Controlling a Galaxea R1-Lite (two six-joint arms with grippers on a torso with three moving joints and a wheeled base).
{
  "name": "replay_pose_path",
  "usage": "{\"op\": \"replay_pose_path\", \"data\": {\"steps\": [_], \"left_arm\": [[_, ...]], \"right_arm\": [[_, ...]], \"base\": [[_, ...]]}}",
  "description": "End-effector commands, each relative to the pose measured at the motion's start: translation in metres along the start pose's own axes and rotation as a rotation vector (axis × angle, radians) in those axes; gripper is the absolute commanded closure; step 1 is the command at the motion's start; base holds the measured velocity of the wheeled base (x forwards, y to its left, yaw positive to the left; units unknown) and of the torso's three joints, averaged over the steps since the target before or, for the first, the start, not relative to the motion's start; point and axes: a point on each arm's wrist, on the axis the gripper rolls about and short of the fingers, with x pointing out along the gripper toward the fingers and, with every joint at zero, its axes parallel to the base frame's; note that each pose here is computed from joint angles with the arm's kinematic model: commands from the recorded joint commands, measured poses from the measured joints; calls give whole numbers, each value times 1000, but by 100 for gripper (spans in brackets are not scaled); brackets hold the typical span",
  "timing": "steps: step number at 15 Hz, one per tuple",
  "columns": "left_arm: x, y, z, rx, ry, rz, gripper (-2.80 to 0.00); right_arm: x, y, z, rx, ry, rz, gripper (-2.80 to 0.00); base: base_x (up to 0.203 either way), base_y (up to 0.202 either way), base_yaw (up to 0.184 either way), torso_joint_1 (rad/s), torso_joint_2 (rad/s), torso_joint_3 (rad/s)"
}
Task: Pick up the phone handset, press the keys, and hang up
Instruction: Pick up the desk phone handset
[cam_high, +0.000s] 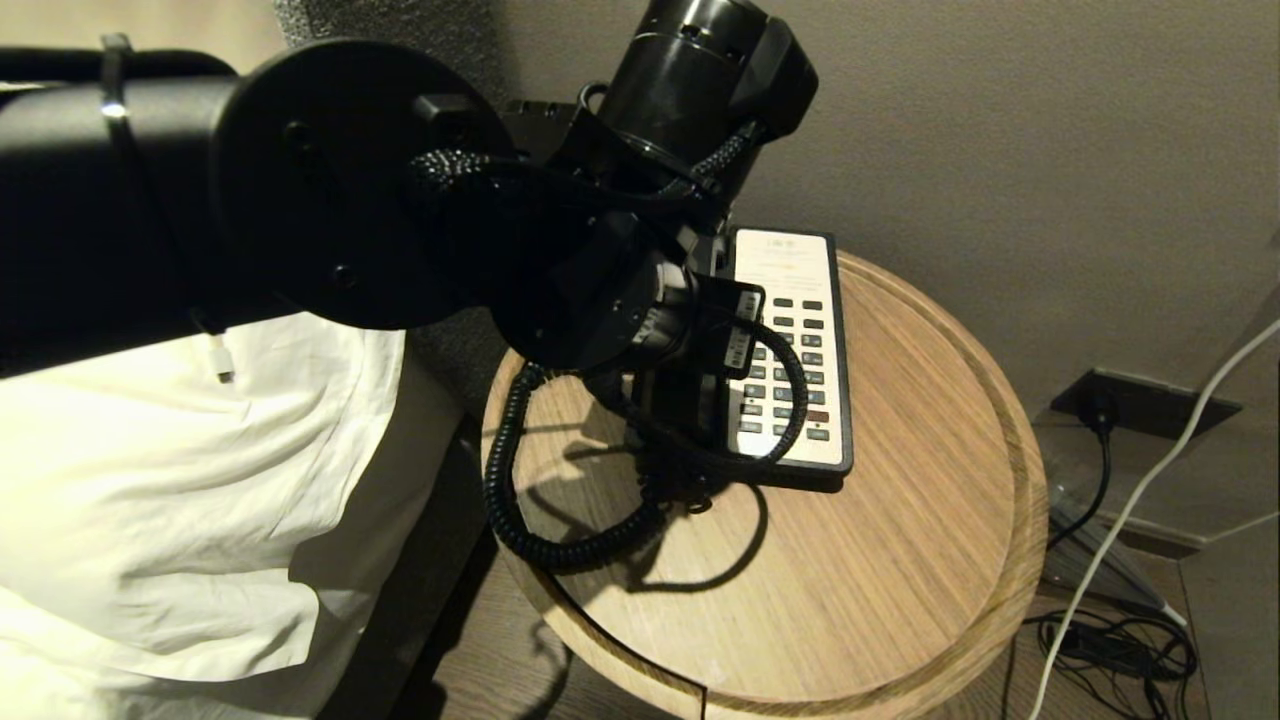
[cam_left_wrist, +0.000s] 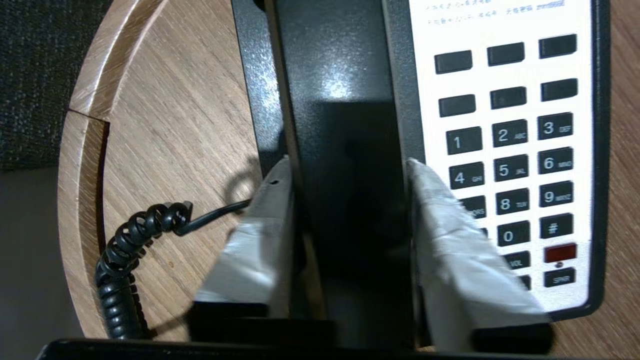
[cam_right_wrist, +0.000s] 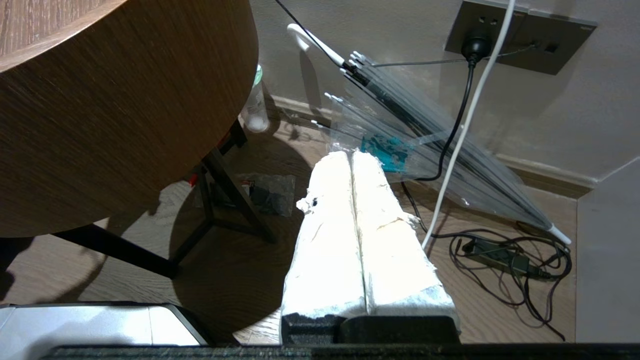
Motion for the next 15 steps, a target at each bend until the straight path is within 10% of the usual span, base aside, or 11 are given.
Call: {"op": "replay_pose_path", "data": {"steps": [1, 15], "left_arm": [[-1, 1, 0, -1, 0, 5, 0], [-25, 11, 9, -20, -39, 3, 0]], "right_arm": [[0, 0, 0, 0, -1, 1, 0], [0, 0, 0, 0, -1, 1, 0]], "base": [[0, 0, 0, 0, 0, 0], [0, 0, 0, 0, 0, 0]]}}
